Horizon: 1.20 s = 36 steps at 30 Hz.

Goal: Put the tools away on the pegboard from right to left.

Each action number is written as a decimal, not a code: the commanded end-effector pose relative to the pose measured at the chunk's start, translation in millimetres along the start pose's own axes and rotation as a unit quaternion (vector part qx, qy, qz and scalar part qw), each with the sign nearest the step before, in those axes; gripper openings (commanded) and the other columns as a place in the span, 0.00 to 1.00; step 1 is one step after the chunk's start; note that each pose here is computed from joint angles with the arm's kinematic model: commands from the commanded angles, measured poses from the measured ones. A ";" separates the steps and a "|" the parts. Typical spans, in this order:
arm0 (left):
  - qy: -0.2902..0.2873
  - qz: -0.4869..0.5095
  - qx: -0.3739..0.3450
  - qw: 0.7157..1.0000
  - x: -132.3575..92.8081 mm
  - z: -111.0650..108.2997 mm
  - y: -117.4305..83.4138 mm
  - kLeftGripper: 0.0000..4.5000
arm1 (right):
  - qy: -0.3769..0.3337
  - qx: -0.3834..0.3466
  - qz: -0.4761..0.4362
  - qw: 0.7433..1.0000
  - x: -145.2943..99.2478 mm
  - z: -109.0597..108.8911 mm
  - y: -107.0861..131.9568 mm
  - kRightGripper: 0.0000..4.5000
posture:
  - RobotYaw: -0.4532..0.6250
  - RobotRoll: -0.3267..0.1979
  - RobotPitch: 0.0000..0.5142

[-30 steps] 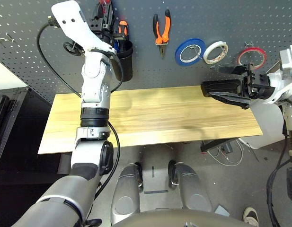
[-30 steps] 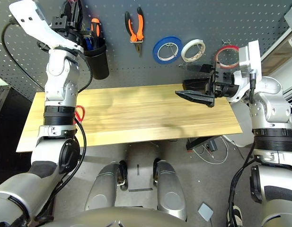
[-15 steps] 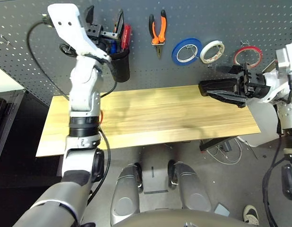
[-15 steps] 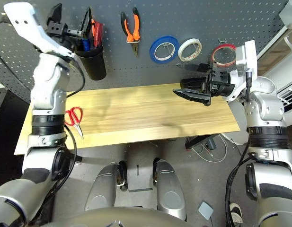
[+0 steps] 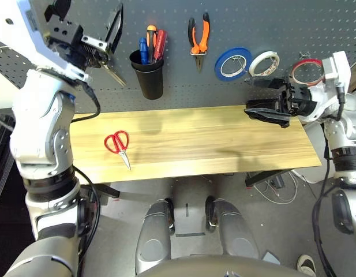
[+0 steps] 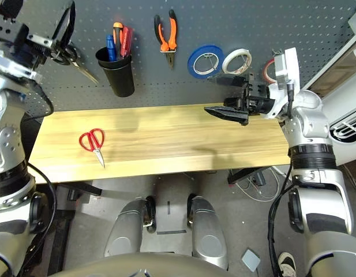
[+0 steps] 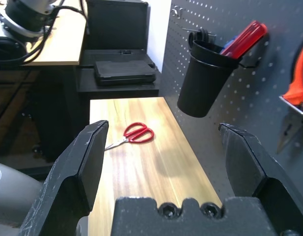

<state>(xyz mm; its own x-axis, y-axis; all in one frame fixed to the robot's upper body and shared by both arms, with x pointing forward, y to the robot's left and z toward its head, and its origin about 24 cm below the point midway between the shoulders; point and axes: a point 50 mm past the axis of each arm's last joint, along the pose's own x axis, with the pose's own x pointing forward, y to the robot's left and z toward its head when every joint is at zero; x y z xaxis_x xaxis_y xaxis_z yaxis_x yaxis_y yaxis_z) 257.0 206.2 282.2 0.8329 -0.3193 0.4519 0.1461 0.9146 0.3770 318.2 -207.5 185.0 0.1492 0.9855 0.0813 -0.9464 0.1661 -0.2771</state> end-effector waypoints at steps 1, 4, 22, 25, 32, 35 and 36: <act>0.027 -0.015 0.016 0.999 -17.0 -4.0 -5.3 0.99 | 0.012 -0.001 0.017 1.000 2.3 -5.1 0.1 1.00 | 0.50 0.62 0.27; 0.063 -0.028 0.018 0.997 -30.8 -17.6 -13.9 0.99 | 0.020 -0.001 0.028 0.999 4.5 -10.1 0.4 1.00 | 0.50 0.62 0.28; 0.374 0.072 -0.117 0.917 -116.6 -141.8 -33.2 0.99 | 0.182 0.043 0.016 0.982 50.0 -77.8 11.4 1.00 | 0.46 0.62 0.31; 0.412 0.098 -0.135 0.896 -123.7 -156.2 -33.3 0.99 | 0.188 0.040 0.020 0.981 52.5 -79.3 14.8 1.00 | 0.45 0.62 0.31; 0.469 0.132 -0.159 0.859 -126.1 -193.0 -33.9 0.99 | 0.191 0.042 0.019 0.981 52.0 -79.9 29.3 1.00 | 0.40 0.62 0.33; 0.485 0.148 -0.153 0.848 -125.9 -208.4 -30.3 0.99 | 0.190 0.044 0.017 0.981 50.7 -78.3 34.3 1.00 | 0.39 0.62 0.34; 0.488 0.155 -0.153 0.845 -125.8 -212.9 -28.8 0.99 | 0.190 0.044 0.017 0.981 50.5 -77.8 36.1 1.00 | 0.38 0.62 0.35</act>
<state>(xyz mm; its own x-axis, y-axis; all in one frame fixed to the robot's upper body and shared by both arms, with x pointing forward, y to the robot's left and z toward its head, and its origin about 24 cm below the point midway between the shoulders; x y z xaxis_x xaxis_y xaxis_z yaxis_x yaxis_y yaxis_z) 262.6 267.7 53.1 0.8973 0.1340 -0.4205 -0.1233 0.9910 0.0527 317.8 -148.7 105.3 0.2039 0.9365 -0.2852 -0.9694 0.1525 -0.1923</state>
